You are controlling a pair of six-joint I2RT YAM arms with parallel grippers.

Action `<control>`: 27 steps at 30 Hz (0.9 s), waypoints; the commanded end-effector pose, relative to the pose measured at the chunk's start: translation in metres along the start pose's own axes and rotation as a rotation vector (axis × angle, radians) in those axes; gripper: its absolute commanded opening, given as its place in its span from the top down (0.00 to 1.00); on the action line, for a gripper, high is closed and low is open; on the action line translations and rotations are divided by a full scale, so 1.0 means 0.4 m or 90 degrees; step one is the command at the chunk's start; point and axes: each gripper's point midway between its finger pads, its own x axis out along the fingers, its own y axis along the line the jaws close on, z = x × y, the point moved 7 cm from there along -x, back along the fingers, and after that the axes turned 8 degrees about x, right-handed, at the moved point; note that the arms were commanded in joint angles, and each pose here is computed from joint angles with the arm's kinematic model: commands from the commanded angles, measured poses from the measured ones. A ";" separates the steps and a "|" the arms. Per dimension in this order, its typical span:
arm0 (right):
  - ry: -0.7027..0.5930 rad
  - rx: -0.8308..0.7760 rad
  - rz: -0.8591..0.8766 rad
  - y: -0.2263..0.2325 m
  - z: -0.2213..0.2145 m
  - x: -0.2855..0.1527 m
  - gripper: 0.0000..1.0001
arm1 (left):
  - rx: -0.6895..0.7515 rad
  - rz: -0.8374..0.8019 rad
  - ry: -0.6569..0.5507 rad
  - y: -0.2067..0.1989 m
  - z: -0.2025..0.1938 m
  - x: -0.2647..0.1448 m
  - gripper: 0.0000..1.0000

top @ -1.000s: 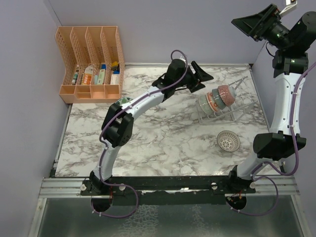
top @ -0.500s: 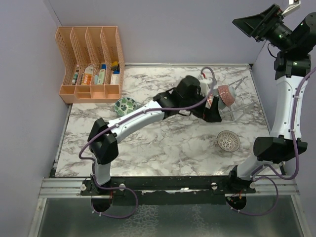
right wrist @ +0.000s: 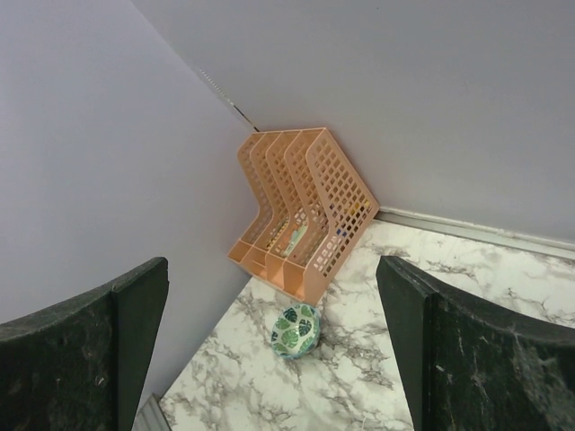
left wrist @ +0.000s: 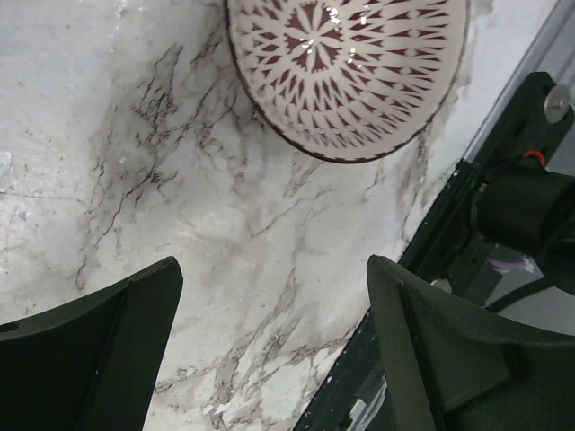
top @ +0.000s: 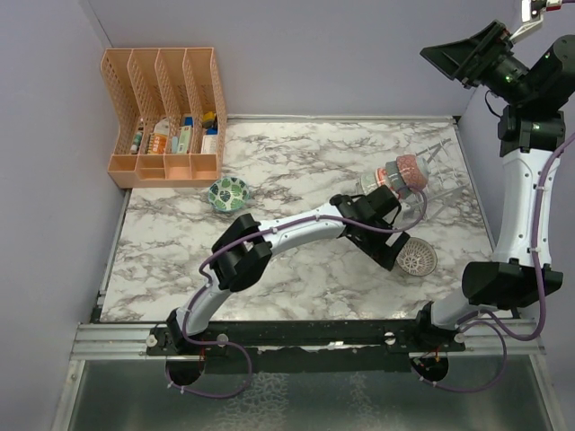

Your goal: Load the bowls into the dish rack

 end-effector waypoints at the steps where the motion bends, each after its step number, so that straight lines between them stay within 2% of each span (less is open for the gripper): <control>1: -0.013 -0.020 -0.006 0.022 0.005 -0.019 0.00 | -0.024 0.024 -0.070 0.010 0.034 0.014 0.15; 5: -0.015 -0.024 -0.009 0.022 0.007 -0.019 0.00 | -0.046 0.017 -0.125 0.004 0.064 0.022 0.17; 9: -0.011 -0.021 -0.016 0.011 0.000 -0.019 0.00 | -0.100 0.023 -0.206 0.003 0.088 0.019 0.19; 12: -0.011 -0.022 -0.016 0.013 -0.001 -0.021 0.00 | -0.139 0.015 -0.240 0.001 0.105 0.028 0.21; 18: -0.007 -0.023 -0.012 0.015 -0.005 -0.023 0.00 | -0.206 0.016 -0.241 0.009 0.110 0.078 0.31; 22: -0.004 -0.020 -0.011 0.013 -0.011 -0.025 0.00 | -0.221 0.029 -0.251 0.001 0.118 0.092 0.44; 27: 0.000 -0.020 -0.008 0.014 -0.018 -0.028 0.00 | -0.224 0.041 -0.209 -0.007 0.084 0.141 0.46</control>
